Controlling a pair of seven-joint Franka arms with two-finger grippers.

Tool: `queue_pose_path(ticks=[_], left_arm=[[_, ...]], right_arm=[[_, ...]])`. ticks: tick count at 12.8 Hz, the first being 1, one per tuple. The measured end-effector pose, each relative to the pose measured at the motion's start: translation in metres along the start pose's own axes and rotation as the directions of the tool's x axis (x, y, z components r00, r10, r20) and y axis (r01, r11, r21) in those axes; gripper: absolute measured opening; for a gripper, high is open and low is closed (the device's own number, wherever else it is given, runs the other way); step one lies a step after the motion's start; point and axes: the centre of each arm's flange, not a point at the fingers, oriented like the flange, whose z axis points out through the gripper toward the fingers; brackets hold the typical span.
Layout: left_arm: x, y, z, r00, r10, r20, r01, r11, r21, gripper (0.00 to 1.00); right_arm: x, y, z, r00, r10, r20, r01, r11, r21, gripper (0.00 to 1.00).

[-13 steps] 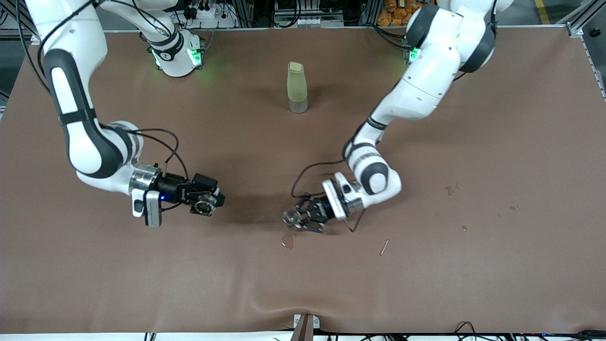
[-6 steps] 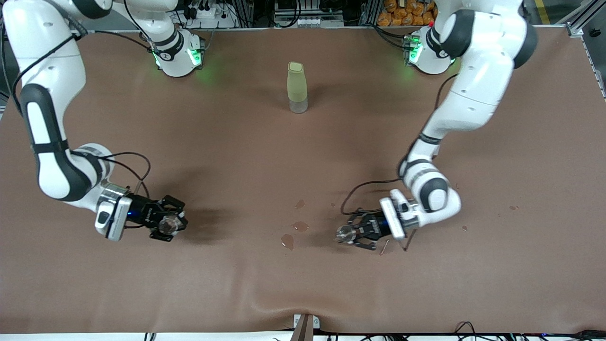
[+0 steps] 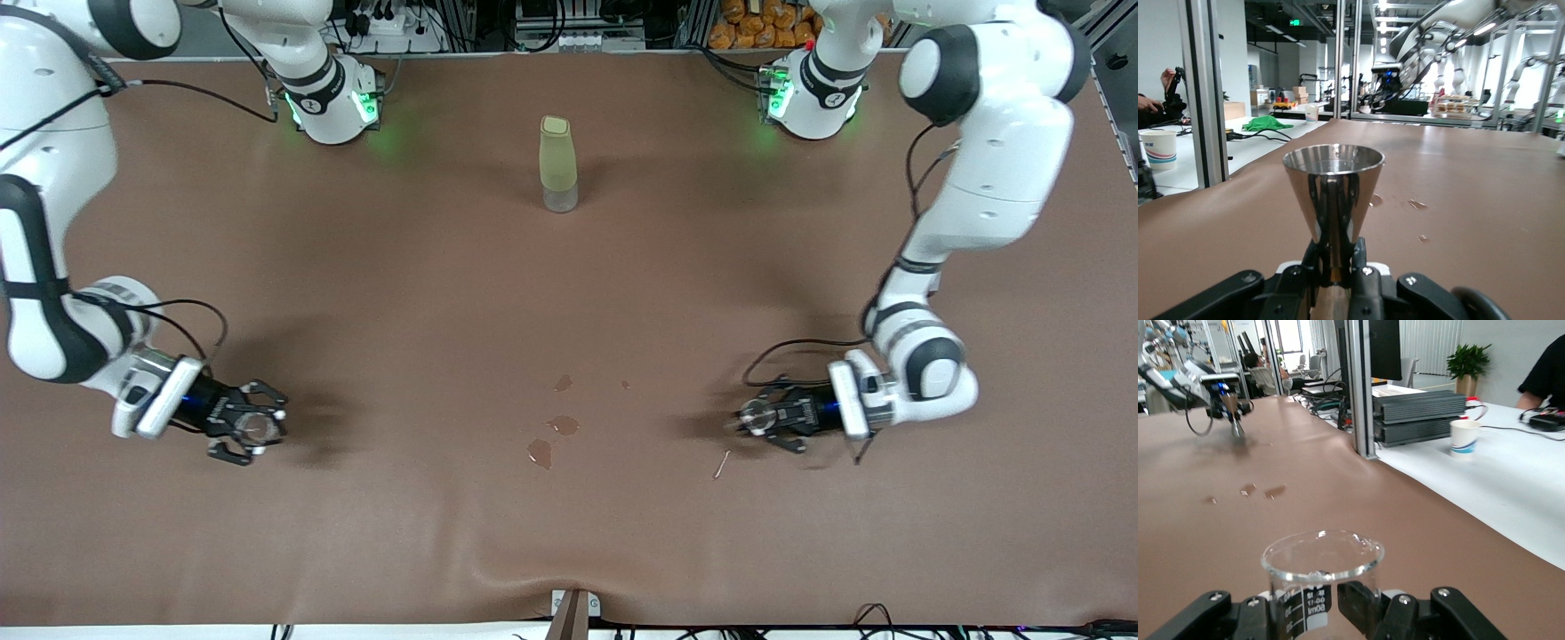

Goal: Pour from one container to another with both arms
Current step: 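Lower the beaker onto the table and open the right gripper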

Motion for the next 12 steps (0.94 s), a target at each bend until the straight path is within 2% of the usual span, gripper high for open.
queue_pose_path(ticks=[2,5,7,9,12], left_arm=[[-0.007,0.008,-0.05,1.0,-0.005,-0.004,0.005,0.998,-0.059,0.21],[-0.02,0.025,-0.123,1.0,-0.019,0.024,0.022,0.993,-0.117,0.21],[-0.025,0.036,-0.154,0.999,-0.032,0.019,0.035,0.99,-0.136,0.21],[-0.03,0.043,-0.173,0.999,-0.041,0.024,0.044,0.989,-0.139,0.21],[-0.042,0.051,-0.181,0.999,-0.04,0.015,0.042,0.991,-0.13,0.21]], right_arm=[[-0.05,0.001,-0.038,1.0,-0.002,-0.015,0.002,1.0,0.001,0.14],[-0.127,-0.003,-0.092,1.0,0.012,0.007,-0.012,1.0,-0.015,0.14],[-0.146,-0.003,-0.118,1.0,0.017,0.02,-0.017,1.0,-0.024,0.14],[-0.147,0.001,-0.131,0.999,0.006,0.034,-0.005,1.0,-0.03,0.14],[-0.156,0.0,-0.122,1.0,0.015,0.025,-0.015,1.0,-0.019,0.14]])
